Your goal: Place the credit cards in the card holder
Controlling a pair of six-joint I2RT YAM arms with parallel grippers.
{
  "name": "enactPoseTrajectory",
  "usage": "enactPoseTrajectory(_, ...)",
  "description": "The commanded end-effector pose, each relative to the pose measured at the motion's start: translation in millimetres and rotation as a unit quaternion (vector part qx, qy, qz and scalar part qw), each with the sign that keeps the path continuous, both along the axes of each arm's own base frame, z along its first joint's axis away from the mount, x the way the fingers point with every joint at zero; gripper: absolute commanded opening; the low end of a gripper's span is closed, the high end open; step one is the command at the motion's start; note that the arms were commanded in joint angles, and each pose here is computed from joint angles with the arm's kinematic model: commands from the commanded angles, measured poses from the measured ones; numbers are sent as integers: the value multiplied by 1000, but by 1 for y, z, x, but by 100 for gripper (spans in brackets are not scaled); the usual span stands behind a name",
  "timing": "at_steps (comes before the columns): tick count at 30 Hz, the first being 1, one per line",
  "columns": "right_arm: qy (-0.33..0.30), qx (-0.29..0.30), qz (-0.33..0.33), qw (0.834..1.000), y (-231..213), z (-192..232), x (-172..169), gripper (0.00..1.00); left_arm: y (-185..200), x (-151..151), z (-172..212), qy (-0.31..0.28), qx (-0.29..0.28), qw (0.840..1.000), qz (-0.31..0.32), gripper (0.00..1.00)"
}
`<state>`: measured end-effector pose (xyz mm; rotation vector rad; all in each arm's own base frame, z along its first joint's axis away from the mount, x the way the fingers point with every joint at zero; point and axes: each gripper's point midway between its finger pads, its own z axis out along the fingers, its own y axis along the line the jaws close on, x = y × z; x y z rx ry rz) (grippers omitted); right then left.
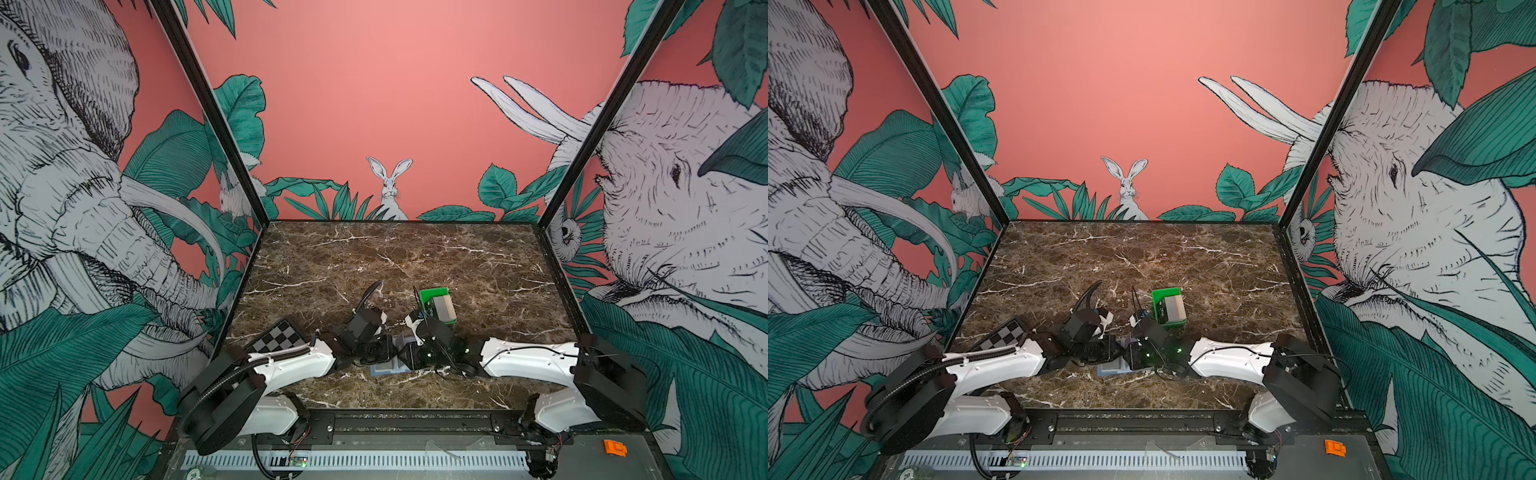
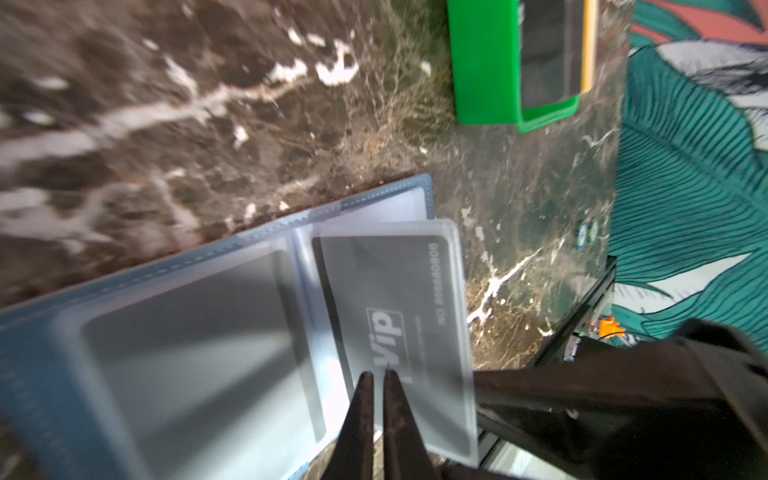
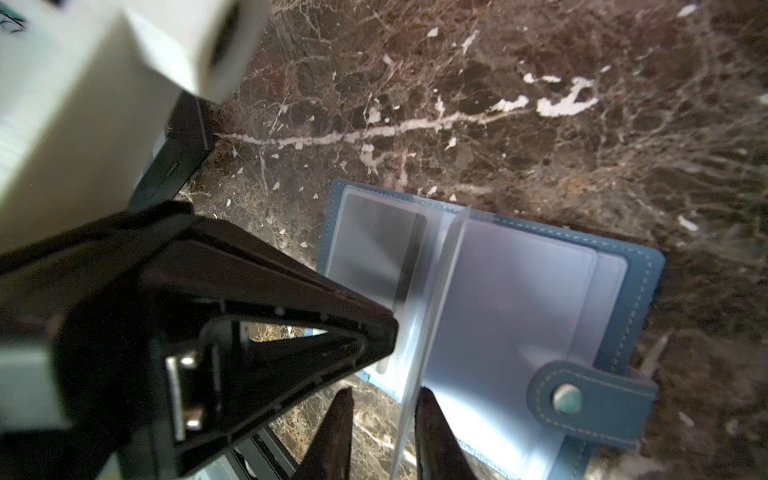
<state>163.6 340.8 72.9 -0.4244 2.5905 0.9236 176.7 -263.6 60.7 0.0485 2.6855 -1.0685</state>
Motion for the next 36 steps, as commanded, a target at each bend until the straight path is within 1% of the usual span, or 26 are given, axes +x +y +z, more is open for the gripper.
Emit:
enactPoseTrajectory(1, -13, -2, 4, 1000, 8, 6, 2, 27, 24, -1, -2, 2, 11, 1000, 28, 11)
enactPoseTrajectory(5, -13, 0, 11, 1000, 18, 8, 1, 28, 44, 2, 11, -16, 6, 999, 48, 12)
enactPoseTrajectory(6, -13, 0, 13, 1000, 21, 9, 1, 28, 52, 8, 12, -18, 8, 998, 62, 12)
enactPoseTrajectory(8, -12, 3, 15, 1000, 27, 11, 1, 28, 58, 11, 19, -26, 6, 997, 68, 13)
enactPoseTrajectory(13, -10, 10, 27, 1000, 44, 17, -1, 28, 62, 13, 29, -44, 1, 997, 71, 13)
enactPoseTrajectory(17, -13, 7, 27, 1000, 49, 20, 0, 28, 57, 16, 49, -85, -37, 994, 62, 13)
enactPoseTrajectory(20, -19, 4, 18, 1000, 47, 22, 3, 29, 57, 13, 51, -91, -32, 994, 50, 14)
enactPoseTrajectory(25, -39, -8, 3, 999, 34, 27, 8, 29, 52, 10, 50, -88, -38, 995, 29, 14)
enactPoseTrajectory(32, -63, -21, -2, 998, 19, 32, 9, 31, 44, 16, 53, -97, -57, 993, 25, 15)
enactPoseTrajectory(36, -73, -27, -6, 997, 11, 33, 10, 32, 43, 20, 54, -98, -52, 993, 32, 16)
